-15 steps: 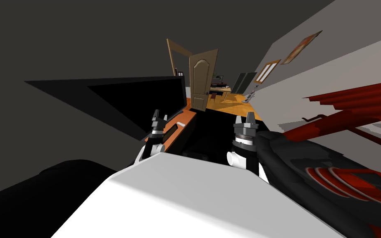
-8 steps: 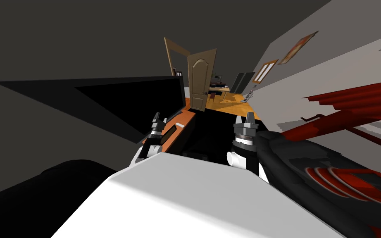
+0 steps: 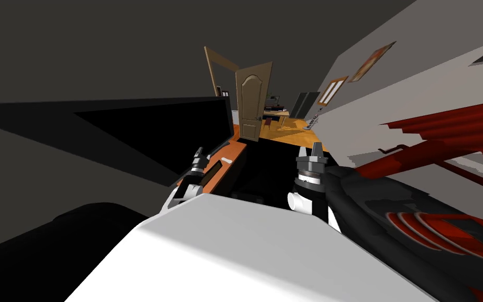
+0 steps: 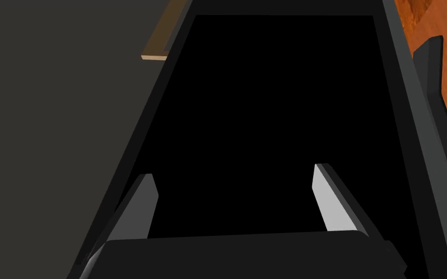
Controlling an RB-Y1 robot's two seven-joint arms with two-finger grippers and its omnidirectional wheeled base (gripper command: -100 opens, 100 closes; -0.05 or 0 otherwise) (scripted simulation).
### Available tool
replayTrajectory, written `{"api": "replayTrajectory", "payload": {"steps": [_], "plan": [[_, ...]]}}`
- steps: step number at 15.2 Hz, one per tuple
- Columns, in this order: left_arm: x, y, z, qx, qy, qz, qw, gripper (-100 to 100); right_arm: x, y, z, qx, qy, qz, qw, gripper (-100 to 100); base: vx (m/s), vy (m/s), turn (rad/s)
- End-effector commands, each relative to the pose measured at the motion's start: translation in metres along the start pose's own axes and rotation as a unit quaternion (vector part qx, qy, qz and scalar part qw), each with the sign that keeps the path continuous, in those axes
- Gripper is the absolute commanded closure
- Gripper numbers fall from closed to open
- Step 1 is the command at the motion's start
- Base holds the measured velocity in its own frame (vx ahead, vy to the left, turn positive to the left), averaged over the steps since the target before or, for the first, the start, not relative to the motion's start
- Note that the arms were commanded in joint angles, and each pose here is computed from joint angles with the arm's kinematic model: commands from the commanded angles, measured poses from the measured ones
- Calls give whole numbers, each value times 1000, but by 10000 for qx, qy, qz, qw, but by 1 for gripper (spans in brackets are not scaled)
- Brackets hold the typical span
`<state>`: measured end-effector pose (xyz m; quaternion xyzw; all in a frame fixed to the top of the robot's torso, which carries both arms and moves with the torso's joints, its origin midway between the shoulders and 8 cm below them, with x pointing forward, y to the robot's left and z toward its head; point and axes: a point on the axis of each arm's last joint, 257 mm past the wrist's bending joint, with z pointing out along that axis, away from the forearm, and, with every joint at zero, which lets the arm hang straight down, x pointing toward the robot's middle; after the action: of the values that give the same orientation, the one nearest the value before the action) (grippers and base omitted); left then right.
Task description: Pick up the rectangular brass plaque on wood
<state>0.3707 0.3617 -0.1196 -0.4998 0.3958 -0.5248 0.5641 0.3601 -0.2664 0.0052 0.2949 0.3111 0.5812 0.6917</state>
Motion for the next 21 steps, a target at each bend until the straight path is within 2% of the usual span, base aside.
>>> {"api": "replayTrajectory", "payload": {"steps": [1, 2, 4, 5, 7, 8, 10, 11, 13, 14, 16, 17, 18, 20, 21], "plan": [[-11, 17, -4, -292, -115, -56, 9995, -100, 0, 0, 0, 0, 0, 0, 10000, 0, 61, 2, -48], [-25, 30, -9, -513, -240, -132, 9983, -100, 0, 0, 0, 0, 0, 0, 10000, 0, 75, -4, -76], [-26, 37, -10, -639, -273, -133, 9975, -100, 0, 0, 0, 0, 0, 0, 10000, 0, 64, -6, -40], [-41, 51, -16, -889, -418, -218, 9949, -100, 0, 0, 0, 0, 0, 0, 10000, 0, 62, -7, -42], [-42, 56, -17, -992, -446, -219, 9938, -100, 0, 0, 0, 0, 0, 0, 10000, 0, 56, -4, -36], [-57, 71, -25, -1241, -605, -313, 9899, -100, 0, 0, 0, 0, 0, 0, 10000, 0, 57, 0, -59], [-59, 76, -26, -1348, -634, -315, 9883, -100, 0, 0, 0, 0, 0, 0, 10000, 0, 61, 2, -38], [-74, 91, -36, -1603, -807, -417, 9829, -100, 0, 0, 0, 0, 0, 0, 10000, 0, 66, 8, -54], [-75, 96, -38, -1704, -836, -420, 9809, -100, 0, 0, 0, 0, 0, 0, 10000, 0, 63, 5, -39], [-90, 109, -48, -1934, -1014, -530, 9744, -100, 0, 0, 0, 0, 0, 0, 10000, 0, 65, 1, -57], [-91, 115, -51, -2058, -1049, -534, 9715, -100, 0, 0, 0, 0, 0, 0, 10000, 0, 64, -3, -44], [-106, 128, -64, -2295, -1240, -652, 9632, -100, 0, 0, 0, 0, 0, 0, 10000, 0, 61, 1, -62], [-107, 132, -66, -2382, -1265, -656, 9607, -100, 0, 0, 0, 0, 0, 0, 10000, 0, 68, 4, -65], [-107, 133, -67, -2406, -1272, -657, 9600, -100, 0, 0, 0, 0, 0, 0, 10000, 0, 41, 6, -2], [-122, 145, -81, -2624, -1468, -780, 9505, -100, 0, 0, 0, 0, 0, 0, 10000, 0, 45, 6, -66]]}}
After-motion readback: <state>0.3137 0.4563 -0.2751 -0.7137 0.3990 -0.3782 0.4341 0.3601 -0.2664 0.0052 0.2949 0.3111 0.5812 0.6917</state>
